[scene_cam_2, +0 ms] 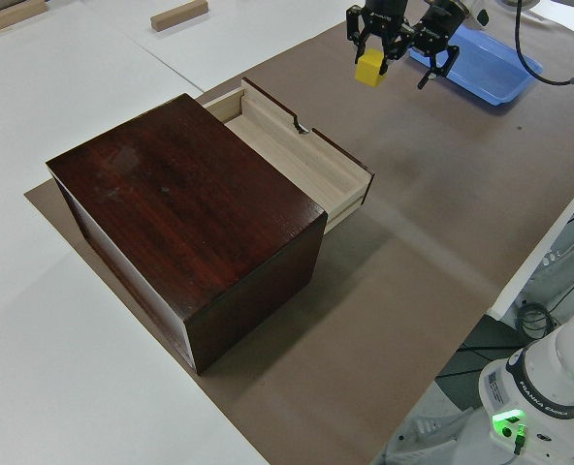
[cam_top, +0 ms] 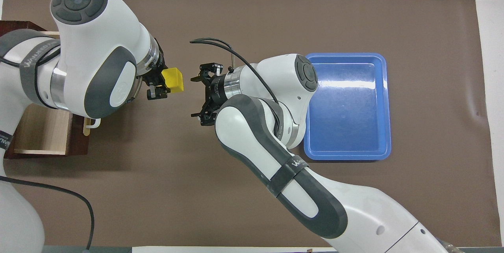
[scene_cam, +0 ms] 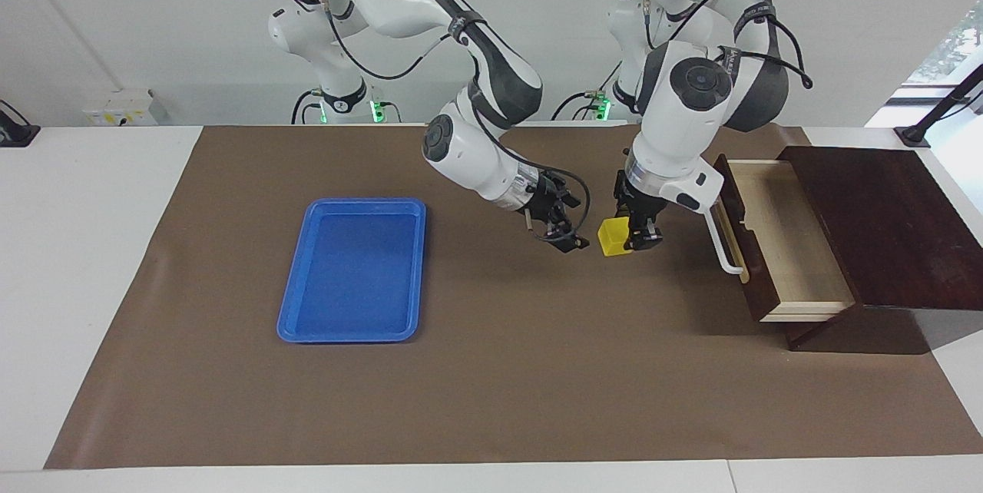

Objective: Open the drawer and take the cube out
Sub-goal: 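Grasp the yellow cube with the right gripper from the left gripper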

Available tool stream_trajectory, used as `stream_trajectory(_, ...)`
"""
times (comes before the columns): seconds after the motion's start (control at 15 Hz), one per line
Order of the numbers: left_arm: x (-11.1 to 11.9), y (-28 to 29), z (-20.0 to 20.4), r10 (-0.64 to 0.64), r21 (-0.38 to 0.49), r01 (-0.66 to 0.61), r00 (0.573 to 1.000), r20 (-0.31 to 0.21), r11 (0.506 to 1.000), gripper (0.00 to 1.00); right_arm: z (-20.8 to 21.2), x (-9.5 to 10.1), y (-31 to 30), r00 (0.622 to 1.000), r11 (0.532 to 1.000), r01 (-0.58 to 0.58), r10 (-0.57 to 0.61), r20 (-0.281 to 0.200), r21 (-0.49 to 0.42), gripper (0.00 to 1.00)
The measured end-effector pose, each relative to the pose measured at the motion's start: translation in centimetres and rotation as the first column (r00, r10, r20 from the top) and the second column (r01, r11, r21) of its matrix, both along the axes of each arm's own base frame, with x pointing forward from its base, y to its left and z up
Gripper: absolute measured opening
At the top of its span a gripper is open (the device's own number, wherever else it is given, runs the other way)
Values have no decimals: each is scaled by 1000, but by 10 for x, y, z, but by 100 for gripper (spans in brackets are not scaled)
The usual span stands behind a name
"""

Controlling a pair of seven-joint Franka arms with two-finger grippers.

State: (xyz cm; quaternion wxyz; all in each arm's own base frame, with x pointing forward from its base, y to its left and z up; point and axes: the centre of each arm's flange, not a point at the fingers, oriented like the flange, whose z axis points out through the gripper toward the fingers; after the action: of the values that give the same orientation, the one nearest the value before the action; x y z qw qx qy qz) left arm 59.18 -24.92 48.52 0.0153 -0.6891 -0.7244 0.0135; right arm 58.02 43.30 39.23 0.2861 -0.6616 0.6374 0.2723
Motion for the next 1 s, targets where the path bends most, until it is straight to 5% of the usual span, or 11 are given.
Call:
stream_trajectory(0.47, -1, -1, -2, -1, 2, 1, 1000, -5, 1000, 54, 11, 16, 7, 1000, 1000, -23, 23, 21, 6, 100)
stream_trajectory(1.0, -6, -5, -8, -10, 6, 11, 1000, -18, 1000, 54, 3, 10, 16, 999, 999, -39, 39, 13, 1, 100)
